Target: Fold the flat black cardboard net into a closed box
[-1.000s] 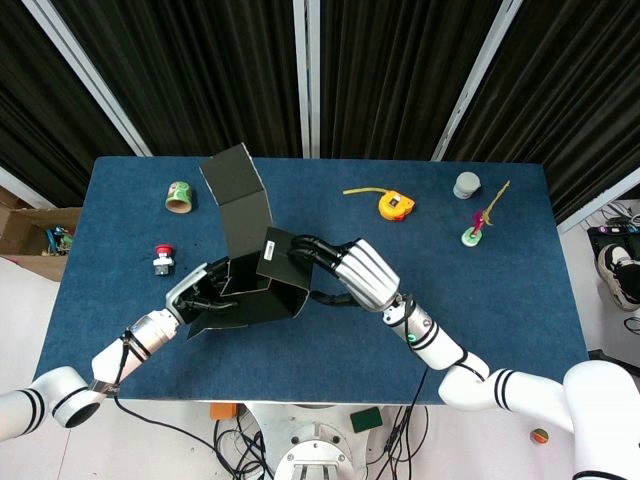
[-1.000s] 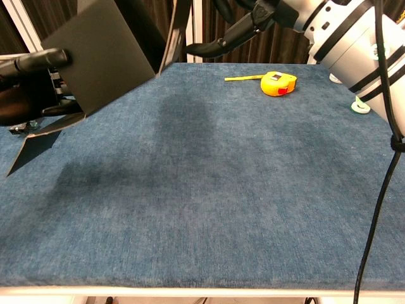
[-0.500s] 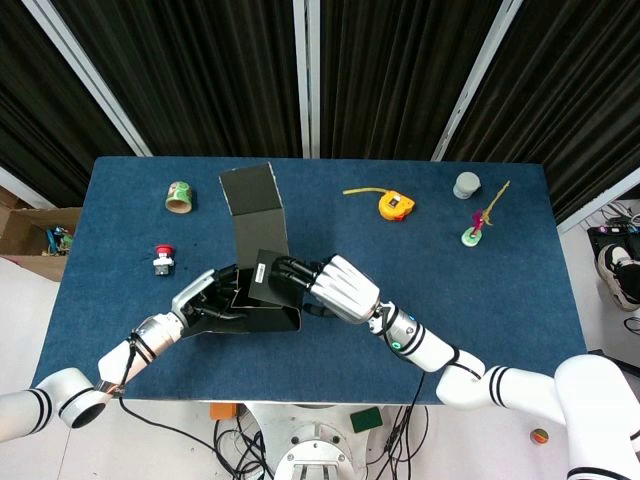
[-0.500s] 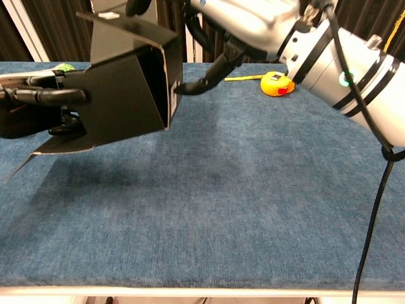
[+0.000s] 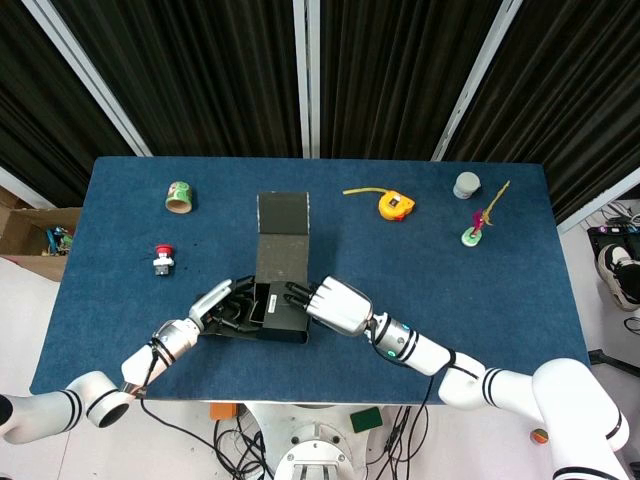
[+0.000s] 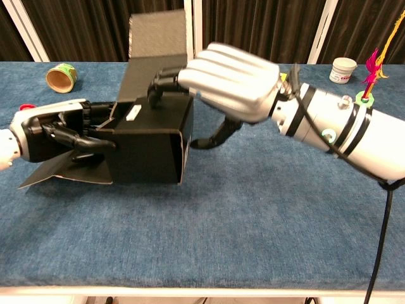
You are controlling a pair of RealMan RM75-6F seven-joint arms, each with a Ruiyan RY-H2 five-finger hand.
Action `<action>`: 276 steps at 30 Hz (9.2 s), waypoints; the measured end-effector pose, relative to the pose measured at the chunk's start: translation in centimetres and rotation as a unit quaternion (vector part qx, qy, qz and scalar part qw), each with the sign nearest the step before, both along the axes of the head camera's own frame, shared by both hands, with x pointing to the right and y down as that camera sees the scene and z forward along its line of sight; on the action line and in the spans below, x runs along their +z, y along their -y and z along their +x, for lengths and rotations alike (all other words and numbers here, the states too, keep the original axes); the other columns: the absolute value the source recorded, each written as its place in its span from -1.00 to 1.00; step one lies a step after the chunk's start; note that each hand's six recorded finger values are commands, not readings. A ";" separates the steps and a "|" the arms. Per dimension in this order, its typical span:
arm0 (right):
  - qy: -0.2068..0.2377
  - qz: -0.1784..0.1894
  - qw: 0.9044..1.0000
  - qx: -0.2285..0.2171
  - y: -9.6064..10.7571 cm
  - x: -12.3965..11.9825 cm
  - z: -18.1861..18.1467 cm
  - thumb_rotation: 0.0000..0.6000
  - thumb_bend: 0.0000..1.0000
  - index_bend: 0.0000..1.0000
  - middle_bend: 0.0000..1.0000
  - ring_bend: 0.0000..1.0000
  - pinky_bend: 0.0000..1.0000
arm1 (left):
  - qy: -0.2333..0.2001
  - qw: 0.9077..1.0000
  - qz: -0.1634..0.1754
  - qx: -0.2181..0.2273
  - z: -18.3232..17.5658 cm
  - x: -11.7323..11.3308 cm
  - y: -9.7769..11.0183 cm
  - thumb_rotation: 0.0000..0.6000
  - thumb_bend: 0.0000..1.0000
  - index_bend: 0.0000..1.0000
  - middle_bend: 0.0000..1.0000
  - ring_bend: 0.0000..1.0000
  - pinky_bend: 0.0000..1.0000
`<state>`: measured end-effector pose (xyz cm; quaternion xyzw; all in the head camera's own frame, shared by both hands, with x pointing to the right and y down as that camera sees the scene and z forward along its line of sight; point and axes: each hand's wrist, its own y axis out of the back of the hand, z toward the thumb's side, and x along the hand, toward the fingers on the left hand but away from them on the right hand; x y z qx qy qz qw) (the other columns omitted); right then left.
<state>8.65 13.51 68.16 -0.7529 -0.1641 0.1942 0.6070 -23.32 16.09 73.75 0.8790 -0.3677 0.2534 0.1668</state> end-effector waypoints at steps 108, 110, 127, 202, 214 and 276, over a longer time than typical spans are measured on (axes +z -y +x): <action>-0.043 0.038 0.994 -0.093 -3.8 2.7 -0.4 1.00 -0.55 -0.31 -0.47 0.50 1.00 | 0.123 0.982 0.092 0.113 0.9 1.9 -2.6 0.10 -0.90 -0.88 -0.66 0.06 0.77; -0.048 0.042 0.994 -0.092 -3.7 2.7 -0.3 1.00 -0.55 -0.31 -0.47 0.50 1.00 | 0.123 0.982 0.092 0.113 0.9 1.9 -2.7 0.09 -0.90 -0.88 -0.66 0.06 0.77; -0.059 0.043 0.994 -0.076 -3.2 2.6 1.1 1.00 -0.55 -0.31 -0.47 0.50 1.00 | 0.122 0.980 0.101 0.117 0.8 1.7 -3.0 -0.03 -0.90 -0.90 -0.69 0.05 0.77; -0.094 0.039 0.992 -0.075 -2.6 4.1 1.0 1.00 -0.27 1.00 1.00 0.72 1.00 | 0.146 0.976 0.142 0.080 0.7 2.1 -2.4 0.52 -0.90 -0.17 -0.13 0.13 0.77; -0.093 0.050 0.992 -0.063 -2.3 3.7 1.6 1.00 -0.39 0.67 0.35 0.65 1.00 | 0.154 0.974 0.149 0.078 0.7 2.1 -2.3 0.54 -0.90 -0.18 -0.14 0.13 0.77; 0.148 -0.526 0.772 0.325 -3.0 9.0 3.3 1.00 -1.00 -0.99 -0.77 0.43 1.00 | 0.245 0.926 0.287 -0.004 -5.8 -6.8 -0.6 0.36 -0.90 -0.73 -0.72 -0.65 0.04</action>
